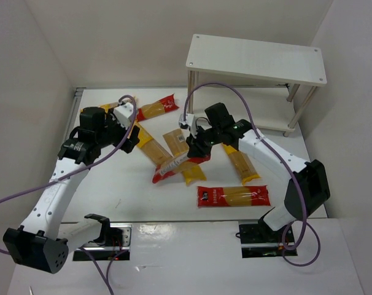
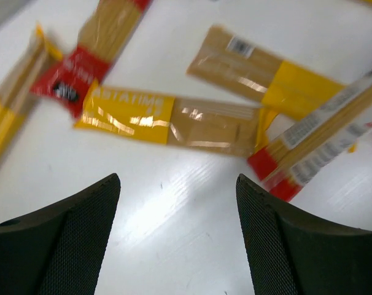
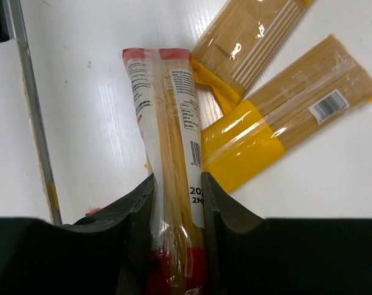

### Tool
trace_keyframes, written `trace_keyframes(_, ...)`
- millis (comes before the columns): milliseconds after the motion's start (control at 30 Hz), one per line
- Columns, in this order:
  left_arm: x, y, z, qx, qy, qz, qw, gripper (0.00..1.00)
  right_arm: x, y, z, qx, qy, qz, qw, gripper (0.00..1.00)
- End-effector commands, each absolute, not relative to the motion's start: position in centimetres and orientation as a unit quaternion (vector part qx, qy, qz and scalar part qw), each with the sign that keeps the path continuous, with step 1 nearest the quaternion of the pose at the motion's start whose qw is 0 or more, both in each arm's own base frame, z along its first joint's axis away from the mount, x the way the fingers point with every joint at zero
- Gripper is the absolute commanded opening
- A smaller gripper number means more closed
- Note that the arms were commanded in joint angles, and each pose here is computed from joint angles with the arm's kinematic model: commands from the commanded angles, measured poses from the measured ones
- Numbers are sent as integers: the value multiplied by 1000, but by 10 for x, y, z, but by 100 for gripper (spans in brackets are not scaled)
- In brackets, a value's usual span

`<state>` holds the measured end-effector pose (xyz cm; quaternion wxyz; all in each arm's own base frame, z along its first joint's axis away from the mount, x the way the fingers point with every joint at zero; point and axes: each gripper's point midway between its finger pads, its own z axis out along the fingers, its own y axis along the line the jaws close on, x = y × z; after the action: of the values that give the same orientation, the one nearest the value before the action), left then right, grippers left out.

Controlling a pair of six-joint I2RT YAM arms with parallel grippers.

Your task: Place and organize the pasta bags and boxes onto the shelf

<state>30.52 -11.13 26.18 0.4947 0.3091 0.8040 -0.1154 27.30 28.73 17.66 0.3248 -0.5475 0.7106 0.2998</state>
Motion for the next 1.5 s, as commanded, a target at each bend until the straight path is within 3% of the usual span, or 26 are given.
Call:
trace_keyframes(0, 317, -74, 243, 217, 839, -54, 496, 82, 311, 278, 213, -511, 701, 263, 421, 0)
trace_keyframes(167, 311, -59, 223, 194, 851, -43, 486, 82, 308, 260, 203, -535, 700, 227, 416, 0)
trace_keyframes(367, 302, -47, 210, 184, 857, -34, 480, 82, 278, 223, 110, -576, 746, 180, 281, 0)
trace_keyframes(500, 304, -31, 210, 161, 862, -17, 480, 82, 267, 207, 78, -590, 758, 145, 237, 2)
trace_keyframes(533, 305, -25, 210, 153, 864, -9, 480, 82, 265, 202, 73, -593, 759, 139, 231, 7)
trace_keyframes(600, 302, -21, 211, 147, 862, -6, 485, 82, 264, 196, 59, -601, 760, 127, 210, 36)
trace_keyframes(633, 304, -21, 213, 147, 860, -5, 489, 82, 263, 192, 53, -604, 762, 119, 202, 52)
trace_keyframes(667, 302, -20, 212, 149, 859, -4, 490, 82, 263, 191, 50, -604, 763, 119, 197, 76)
trace_keyframes(733, 302, -20, 212, 149, 859, -4, 490, 82, 263, 189, 43, -604, 765, 115, 192, 98)
trace_keyframes(767, 302, -20, 212, 149, 859, -4, 490, 82, 261, 192, 43, -607, 762, 116, 191, 100)
trace_keyframes(900, 303, -20, 210, 149, 861, -5, 486, 82, 268, 207, 50, -615, 750, 121, 212, 100)
trace_keyframes(1367, 305, -21, 202, 156, 867, -9, 474, 82, 254, 221, 14, -656, 726, 133, 159, 97)
trace_keyframes(1400, 305, -21, 202, 156, 867, -9, 474, 82, 255, 222, 12, -656, 725, 133, 160, 90)
trace_keyframes(1433, 305, -21, 202, 156, 867, -9, 474, 82, 254, 221, 8, -656, 727, 133, 154, 34)
trace_keyframes(1467, 305, -21, 202, 156, 867, -9, 474, 82, 265, 228, 18, -650, 730, 126, 170, 3)
